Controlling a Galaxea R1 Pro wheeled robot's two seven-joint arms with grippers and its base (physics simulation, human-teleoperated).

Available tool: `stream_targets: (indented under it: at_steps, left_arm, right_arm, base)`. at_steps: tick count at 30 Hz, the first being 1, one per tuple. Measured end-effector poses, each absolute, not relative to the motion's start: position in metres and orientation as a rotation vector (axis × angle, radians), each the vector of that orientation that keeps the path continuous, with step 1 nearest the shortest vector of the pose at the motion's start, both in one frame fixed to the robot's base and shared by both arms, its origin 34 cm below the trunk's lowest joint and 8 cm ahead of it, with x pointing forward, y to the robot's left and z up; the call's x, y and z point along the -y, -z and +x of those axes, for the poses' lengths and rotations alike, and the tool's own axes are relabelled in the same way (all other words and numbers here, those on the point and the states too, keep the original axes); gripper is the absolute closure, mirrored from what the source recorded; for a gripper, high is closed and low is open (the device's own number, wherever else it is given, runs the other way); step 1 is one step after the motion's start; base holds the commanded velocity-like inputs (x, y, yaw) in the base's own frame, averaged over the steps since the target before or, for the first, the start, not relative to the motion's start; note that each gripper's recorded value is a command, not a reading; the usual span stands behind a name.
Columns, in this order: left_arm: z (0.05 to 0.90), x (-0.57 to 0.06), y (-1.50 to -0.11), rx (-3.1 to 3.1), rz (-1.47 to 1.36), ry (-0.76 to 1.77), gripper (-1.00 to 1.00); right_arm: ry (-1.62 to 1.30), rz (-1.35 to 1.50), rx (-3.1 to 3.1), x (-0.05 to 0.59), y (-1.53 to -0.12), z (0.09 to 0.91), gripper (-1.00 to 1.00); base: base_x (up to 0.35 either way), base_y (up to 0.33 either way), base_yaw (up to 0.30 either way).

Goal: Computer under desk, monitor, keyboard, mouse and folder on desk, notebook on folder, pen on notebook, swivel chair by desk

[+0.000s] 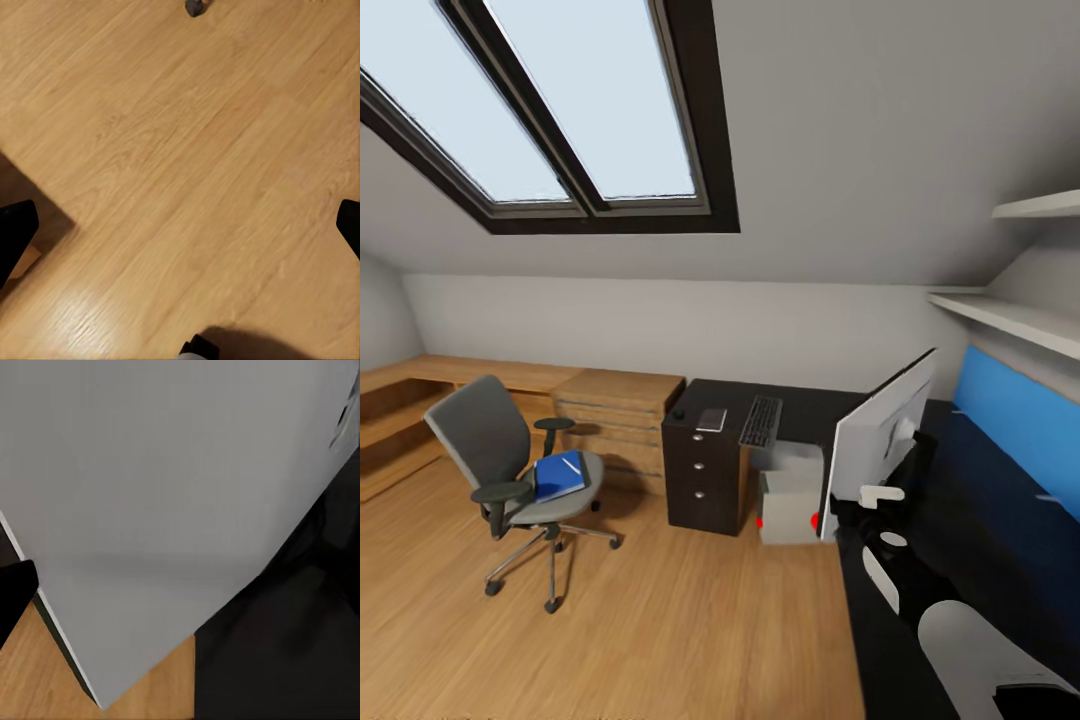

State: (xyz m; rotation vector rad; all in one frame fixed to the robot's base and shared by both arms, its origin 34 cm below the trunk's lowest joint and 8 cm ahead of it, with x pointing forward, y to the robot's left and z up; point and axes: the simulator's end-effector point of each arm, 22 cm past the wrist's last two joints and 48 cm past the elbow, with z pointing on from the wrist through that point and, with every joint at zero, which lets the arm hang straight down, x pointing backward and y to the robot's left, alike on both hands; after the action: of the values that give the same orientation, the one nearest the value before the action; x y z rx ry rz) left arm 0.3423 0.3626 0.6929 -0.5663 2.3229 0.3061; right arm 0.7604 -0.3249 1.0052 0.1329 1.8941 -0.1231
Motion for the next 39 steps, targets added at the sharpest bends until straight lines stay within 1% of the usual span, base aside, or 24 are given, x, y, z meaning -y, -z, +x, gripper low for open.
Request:
stream_targets:
  at_steps: [7,13,19,29,33,39]
  left_arm:
    - [0.3423,-0.3627,-0.6930,-2.322,-0.566,-0.306,-1.00]
    - [0.3424,-0.3624,-0.6930,-2.323,-0.565,-0.305,-1.00]
    - [0.3426,-0.3623,-0.6929,-2.323,-0.564,-0.305,-1.00]
    - [0.3428,-0.3619,-0.6930,-2.323,-0.560,-0.304,-1.00]
    - [0.3427,-0.3618,-0.6926,-2.325,-0.561,-0.304,-1.00]
    - [0.3427,-0.3620,-0.6925,-2.325,-0.562,-0.304,-1.00]
  right_arm:
    - [0.124,0.132,-1.893,0.3255,-1.0058,0.7604,-1.00]
    - [0.121,0.127,-1.892,0.3237,-1.0066,0.7608,-1.00]
    - [0.122,0.128,-1.892,0.3241,-1.0062,0.7610,-1.00]
    - [0.124,0.132,-1.892,0.3254,-1.0062,0.7606,-1.00]
    - [0.124,0.132,-1.893,0.3253,-1.0058,0.7609,-1.00]
    - [0.123,0.131,-1.893,0.3246,-1.0055,0.7612,-1.00]
  base:
    - [0.213,0.159,0.018]
    - [0.191,0.019,0.000]
    - [0.055,0.009,0.000]
    - [0.197,0.116,0.000]
    - [0.001,0.055,0.000]
    - [-0.203,0.181,0.000]
